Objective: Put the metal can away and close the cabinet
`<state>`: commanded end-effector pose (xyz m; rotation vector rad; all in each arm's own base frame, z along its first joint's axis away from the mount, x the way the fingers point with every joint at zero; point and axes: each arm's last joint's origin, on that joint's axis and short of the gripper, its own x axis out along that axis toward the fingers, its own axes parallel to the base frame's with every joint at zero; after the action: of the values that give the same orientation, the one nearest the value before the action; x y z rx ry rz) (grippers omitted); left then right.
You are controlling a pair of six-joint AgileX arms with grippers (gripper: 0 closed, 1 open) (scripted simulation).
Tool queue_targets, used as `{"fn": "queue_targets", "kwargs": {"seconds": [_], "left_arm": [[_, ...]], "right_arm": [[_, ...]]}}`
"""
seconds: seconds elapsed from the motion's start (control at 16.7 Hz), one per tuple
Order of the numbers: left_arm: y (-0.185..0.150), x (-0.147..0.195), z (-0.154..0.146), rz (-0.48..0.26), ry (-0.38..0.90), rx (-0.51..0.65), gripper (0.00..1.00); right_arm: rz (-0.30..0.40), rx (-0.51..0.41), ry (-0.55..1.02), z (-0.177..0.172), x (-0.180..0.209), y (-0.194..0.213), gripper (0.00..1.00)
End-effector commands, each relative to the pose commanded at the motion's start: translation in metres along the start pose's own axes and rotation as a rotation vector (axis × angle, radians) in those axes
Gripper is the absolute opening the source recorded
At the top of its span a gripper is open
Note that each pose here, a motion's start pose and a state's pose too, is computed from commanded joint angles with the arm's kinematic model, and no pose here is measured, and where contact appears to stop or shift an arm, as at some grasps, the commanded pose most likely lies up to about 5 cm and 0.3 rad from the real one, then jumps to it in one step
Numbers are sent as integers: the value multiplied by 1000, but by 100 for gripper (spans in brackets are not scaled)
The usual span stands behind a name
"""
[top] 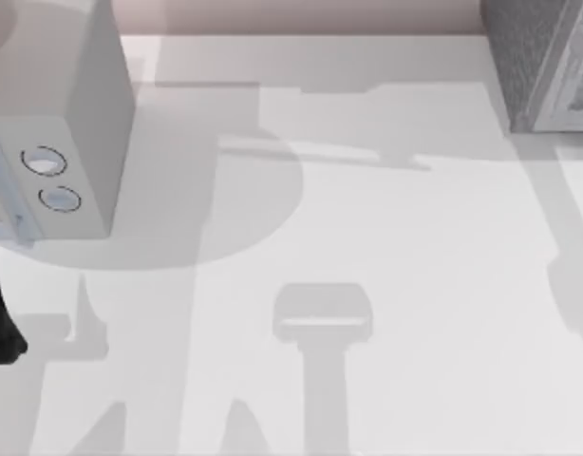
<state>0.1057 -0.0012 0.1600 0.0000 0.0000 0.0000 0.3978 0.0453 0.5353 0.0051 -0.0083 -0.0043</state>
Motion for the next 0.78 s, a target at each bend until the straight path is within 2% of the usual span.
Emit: {"fn": "queue_targets", "kwargs": {"seconds": [0.36,0.78], "left_arm": [[0,0,0,0,0,0,100],[0,0,0,0,0,0,100]], "right_arm": [[0,-2,7,-5,8,-1,0],[0,-2,7,-5,8,-1,53]]}}
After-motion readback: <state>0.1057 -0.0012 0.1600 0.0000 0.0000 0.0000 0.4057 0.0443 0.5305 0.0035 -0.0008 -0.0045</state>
